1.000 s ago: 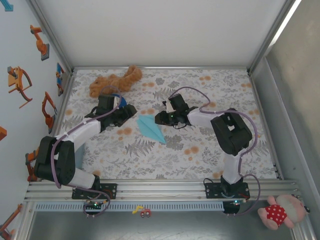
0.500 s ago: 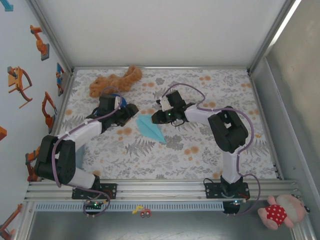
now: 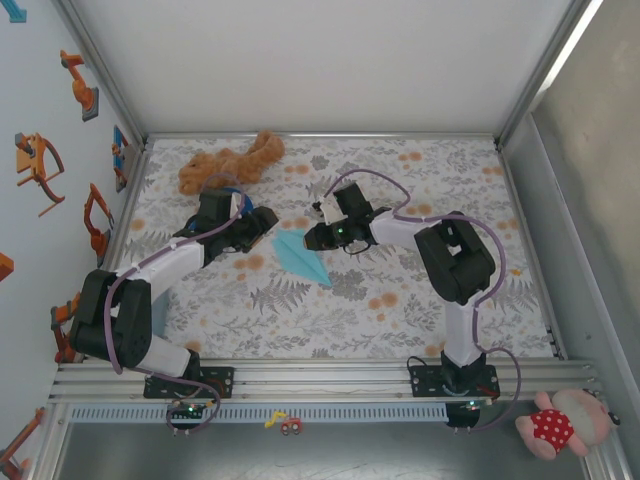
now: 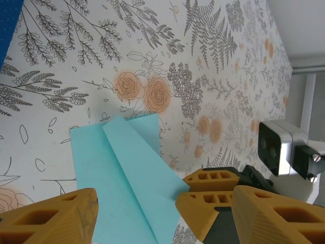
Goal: Fold a paper plane with a square sheet of paper (pick it up from the middle)
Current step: Pick up the paper from the center of the table, then turn over the paper at the center of the table.
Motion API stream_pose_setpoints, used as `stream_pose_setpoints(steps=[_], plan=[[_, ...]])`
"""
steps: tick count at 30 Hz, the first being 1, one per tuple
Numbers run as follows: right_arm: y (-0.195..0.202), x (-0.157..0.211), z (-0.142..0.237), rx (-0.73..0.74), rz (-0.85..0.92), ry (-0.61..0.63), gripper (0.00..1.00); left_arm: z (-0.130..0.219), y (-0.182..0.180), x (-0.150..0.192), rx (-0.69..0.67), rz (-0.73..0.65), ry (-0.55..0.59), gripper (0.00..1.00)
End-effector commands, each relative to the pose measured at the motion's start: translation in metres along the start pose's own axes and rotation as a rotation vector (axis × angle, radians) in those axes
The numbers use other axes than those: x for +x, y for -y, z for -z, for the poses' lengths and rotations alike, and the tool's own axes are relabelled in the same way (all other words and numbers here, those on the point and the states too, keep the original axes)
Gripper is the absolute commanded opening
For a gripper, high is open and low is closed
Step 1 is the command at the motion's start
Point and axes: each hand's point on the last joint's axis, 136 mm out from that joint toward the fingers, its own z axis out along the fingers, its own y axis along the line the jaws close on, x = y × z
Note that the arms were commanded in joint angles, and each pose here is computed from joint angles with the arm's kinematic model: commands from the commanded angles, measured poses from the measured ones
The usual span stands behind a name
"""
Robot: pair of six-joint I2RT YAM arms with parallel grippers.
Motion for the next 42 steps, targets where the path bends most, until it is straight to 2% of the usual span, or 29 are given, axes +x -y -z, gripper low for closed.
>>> stream_pose_setpoints(steps=[1, 4, 6, 14, 18, 22, 30, 34, 42], plan=[[-0.009, -0.011, 0.002, -0.038, 0.058, 0.009, 0.12, -0.002, 0.002, 0.007, 0.033, 0.009, -0.018, 0.71], [-0.016, -0.017, 0.007, -0.039, 0.085, 0.018, 0.02, -0.001, 0.008, 0.009, 0.072, -0.006, -0.026, 0.71], [-0.023, -0.025, 0.015, -0.038, 0.102, 0.046, 0.00, 0.000, 0.016, 0.010, 0.106, -0.026, -0.031, 0.70], [-0.074, -0.072, 0.074, -0.153, 0.093, 0.271, 0.00, 0.023, 0.059, 0.008, 0.289, -0.111, -0.012, 0.71], [-0.097, -0.083, 0.100, -0.216, 0.071, 0.335, 0.00, 0.039, 0.084, 0.008, 0.382, -0.154, 0.007, 0.73], [-0.115, -0.089, 0.116, -0.261, 0.037, 0.358, 0.00, 0.048, 0.107, 0.013, 0.456, -0.204, -0.006, 0.74], [-0.147, -0.098, 0.134, -0.426, -0.023, 0.389, 0.00, 0.060, 0.146, 0.027, 0.645, -0.270, -0.048, 0.71], [-0.153, -0.101, 0.138, -0.454, -0.032, 0.396, 0.00, 0.067, 0.156, 0.030, 0.715, -0.288, -0.069, 0.67], [-0.155, -0.104, 0.143, -0.463, -0.041, 0.406, 0.00, 0.071, 0.162, 0.034, 0.754, -0.322, -0.072, 0.53]])
